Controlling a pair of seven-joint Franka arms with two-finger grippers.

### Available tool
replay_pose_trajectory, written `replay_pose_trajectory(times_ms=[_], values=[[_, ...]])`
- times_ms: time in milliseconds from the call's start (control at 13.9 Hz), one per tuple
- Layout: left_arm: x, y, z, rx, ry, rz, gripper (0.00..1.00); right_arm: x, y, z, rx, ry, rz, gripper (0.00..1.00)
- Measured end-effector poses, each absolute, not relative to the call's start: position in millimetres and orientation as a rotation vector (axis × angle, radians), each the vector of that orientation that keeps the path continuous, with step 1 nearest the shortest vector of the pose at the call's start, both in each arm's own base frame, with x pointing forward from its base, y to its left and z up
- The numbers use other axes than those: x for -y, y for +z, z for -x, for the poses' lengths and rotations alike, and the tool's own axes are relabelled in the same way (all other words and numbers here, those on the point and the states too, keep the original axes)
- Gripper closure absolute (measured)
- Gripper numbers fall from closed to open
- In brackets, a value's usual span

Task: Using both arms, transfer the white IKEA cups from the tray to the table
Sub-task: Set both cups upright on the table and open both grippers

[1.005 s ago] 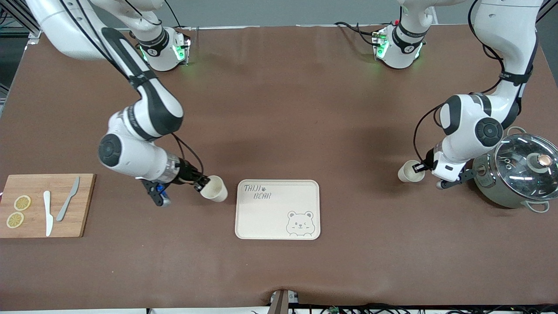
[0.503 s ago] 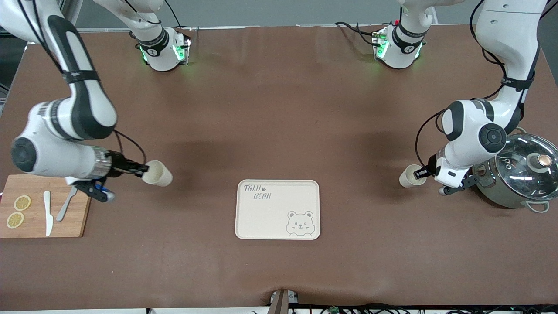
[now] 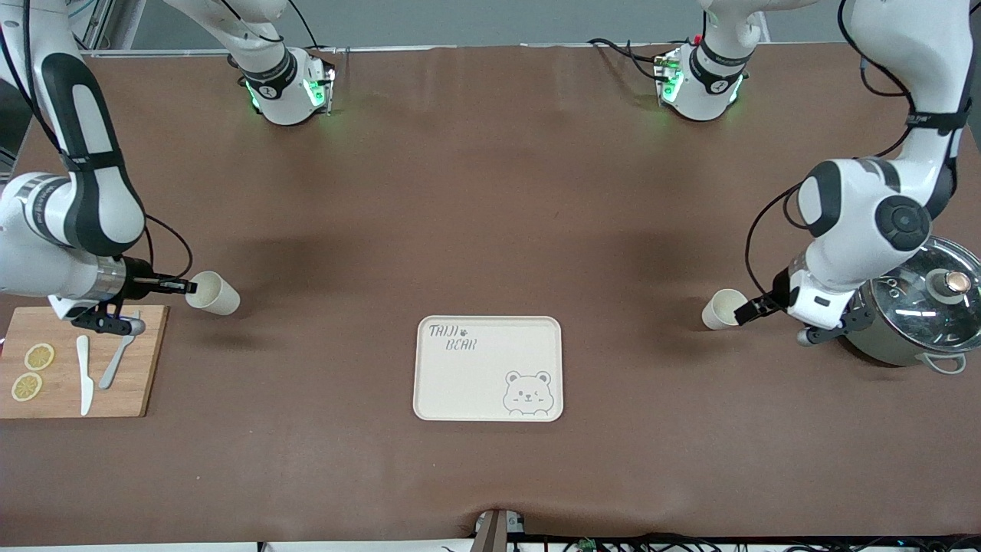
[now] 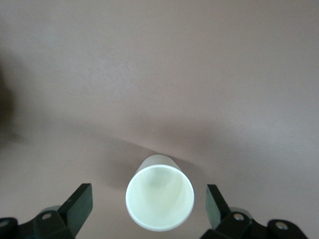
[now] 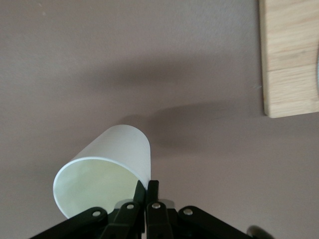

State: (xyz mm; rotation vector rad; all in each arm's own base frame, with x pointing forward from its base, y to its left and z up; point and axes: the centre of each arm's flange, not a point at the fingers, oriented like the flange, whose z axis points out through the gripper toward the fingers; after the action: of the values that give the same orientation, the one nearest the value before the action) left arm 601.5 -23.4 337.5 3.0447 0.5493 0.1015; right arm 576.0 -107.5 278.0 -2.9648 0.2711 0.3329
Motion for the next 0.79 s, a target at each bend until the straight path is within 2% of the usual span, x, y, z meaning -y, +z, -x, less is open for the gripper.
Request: replay_pose_trajectory(times_ms=[359,790], values=[[23.7,424.3,-606.6,-0.545,-0.001,-3.067,0.0,105.6,260.5,-564.5,-0.276,0.378,2.958,0.98],[21.4,502.8,-613.8,-0.522,-0.071,-3.079,0.0,106.1,239.3,-554.6,-0.285,0.442,2.944,0.98]])
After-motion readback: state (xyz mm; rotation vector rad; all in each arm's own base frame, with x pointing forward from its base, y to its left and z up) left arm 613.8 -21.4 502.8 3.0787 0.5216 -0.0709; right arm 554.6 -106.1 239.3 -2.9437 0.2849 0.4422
